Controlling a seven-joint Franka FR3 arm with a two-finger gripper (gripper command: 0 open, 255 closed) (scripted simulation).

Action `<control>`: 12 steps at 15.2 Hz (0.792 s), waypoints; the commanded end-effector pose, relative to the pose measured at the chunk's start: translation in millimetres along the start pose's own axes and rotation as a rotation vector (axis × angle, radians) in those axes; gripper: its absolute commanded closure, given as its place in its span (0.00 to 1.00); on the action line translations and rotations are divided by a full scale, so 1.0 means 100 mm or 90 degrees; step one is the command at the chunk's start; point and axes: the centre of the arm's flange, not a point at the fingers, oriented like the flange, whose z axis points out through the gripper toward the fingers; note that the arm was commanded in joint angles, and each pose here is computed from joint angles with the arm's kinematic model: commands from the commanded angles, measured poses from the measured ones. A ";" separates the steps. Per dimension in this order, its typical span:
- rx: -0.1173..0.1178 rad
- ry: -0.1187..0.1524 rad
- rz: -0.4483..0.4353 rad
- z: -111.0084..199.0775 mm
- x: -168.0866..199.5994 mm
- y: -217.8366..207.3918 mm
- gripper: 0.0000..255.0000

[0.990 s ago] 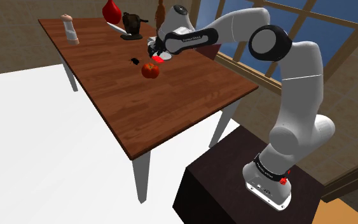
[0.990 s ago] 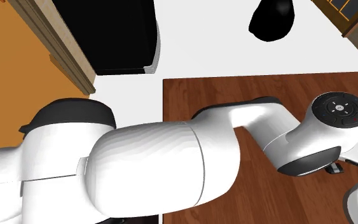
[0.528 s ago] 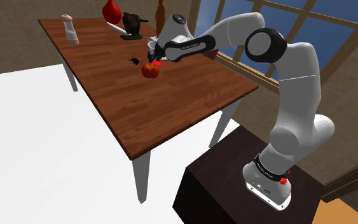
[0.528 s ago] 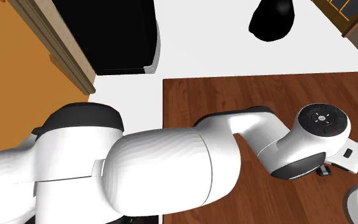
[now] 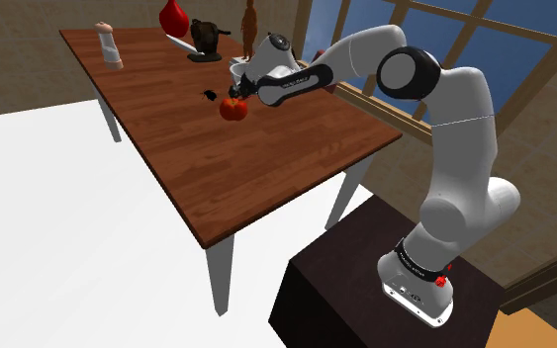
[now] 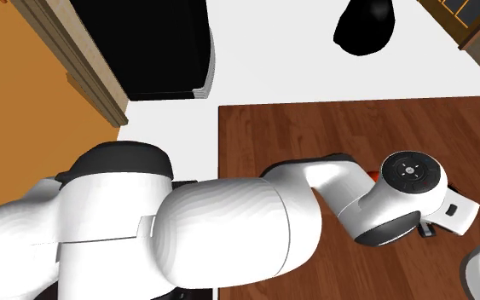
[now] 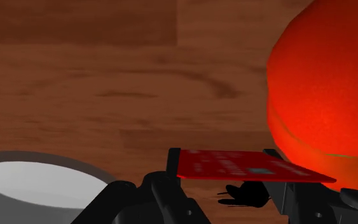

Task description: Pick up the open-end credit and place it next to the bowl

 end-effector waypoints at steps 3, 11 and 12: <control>-0.007 -0.036 -0.003 0.18 -0.14 0.00 1.00; -0.006 -0.037 -0.003 0.14 -0.11 0.02 0.00; -0.006 -0.037 -0.003 0.12 -0.12 0.00 0.00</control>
